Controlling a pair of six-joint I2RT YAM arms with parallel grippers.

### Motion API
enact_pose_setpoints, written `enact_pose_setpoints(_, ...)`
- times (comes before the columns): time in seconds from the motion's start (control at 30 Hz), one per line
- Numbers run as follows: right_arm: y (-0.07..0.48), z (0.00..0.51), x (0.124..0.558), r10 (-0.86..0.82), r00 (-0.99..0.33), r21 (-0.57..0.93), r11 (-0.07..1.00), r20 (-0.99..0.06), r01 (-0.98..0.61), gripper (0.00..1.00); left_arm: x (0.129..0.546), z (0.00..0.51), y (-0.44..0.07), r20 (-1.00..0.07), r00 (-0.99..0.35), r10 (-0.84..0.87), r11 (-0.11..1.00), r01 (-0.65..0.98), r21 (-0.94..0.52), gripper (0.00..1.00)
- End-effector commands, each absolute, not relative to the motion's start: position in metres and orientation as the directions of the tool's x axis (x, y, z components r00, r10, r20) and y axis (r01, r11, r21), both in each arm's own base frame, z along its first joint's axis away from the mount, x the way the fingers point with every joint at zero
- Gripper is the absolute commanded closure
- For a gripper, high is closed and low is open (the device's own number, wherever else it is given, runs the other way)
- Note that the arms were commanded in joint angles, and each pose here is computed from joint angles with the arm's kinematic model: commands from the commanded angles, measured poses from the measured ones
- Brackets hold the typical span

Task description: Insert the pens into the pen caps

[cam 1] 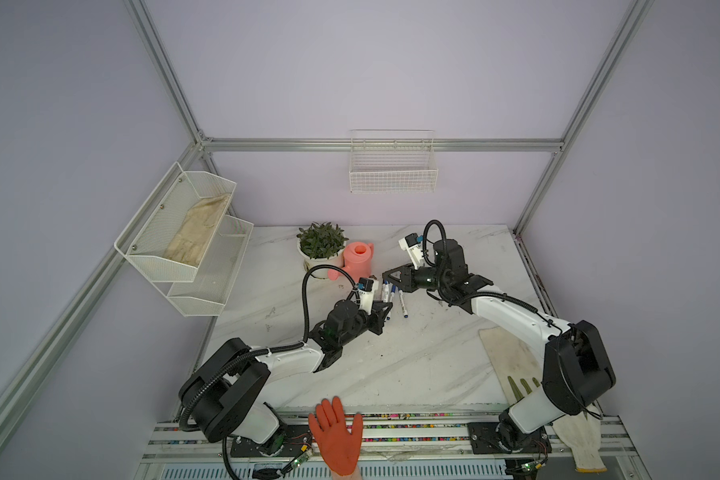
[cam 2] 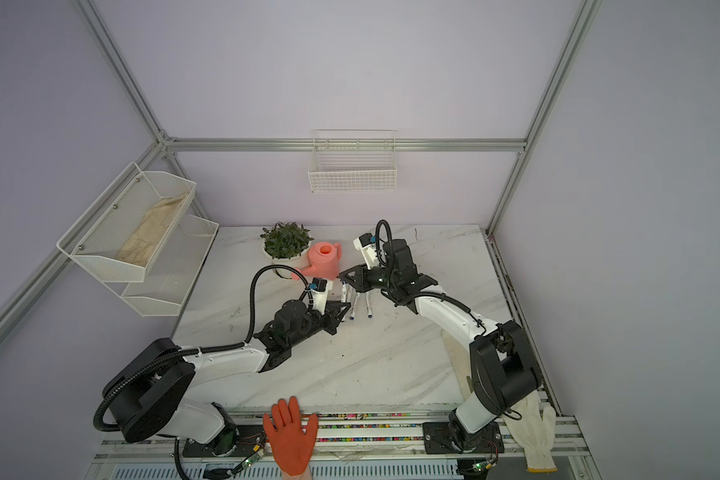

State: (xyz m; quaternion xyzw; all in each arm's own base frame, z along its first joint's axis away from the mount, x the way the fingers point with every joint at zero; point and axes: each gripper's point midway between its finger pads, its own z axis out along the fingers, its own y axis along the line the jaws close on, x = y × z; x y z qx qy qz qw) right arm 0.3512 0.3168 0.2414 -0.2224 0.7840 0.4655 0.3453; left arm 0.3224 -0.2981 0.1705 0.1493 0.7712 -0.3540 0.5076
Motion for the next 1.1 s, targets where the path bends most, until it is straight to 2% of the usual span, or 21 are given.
enact_pose_setpoints(0.0,0.317,0.244,0.340,-0.064,-0.660,0.568,0.452,-0.749,-0.688,1.00,0.347,0.244,-0.299,-0.900,-0.307,-0.309,0.648,0.625,-0.436,1.00)
enact_pose_setpoints(0.3,0.318,0.240,0.319,-0.094,-0.708,0.630,0.385,-0.700,-0.674,1.00,0.360,0.298,-0.279,-0.867,-0.203,-0.455,0.580,0.671,-0.462,1.00)
enact_pose_setpoints(0.53,0.319,0.225,0.296,-0.174,-0.760,0.690,0.330,-0.626,-0.644,1.00,0.364,0.317,-0.277,-0.886,-0.135,-0.443,0.599,0.691,-0.404,1.00)
enact_pose_setpoints(0.8,0.309,0.200,0.275,-0.276,-0.777,0.689,0.359,-0.566,-0.629,1.00,0.369,0.336,-0.276,-0.941,-0.016,-0.339,0.680,0.687,-0.256,1.00)
enact_pose_setpoints(1.07,0.303,0.187,0.270,-0.287,-0.790,0.680,0.401,-0.542,-0.613,1.00,0.358,0.368,-0.267,-0.914,0.124,-0.386,0.685,0.702,-0.194,1.00)
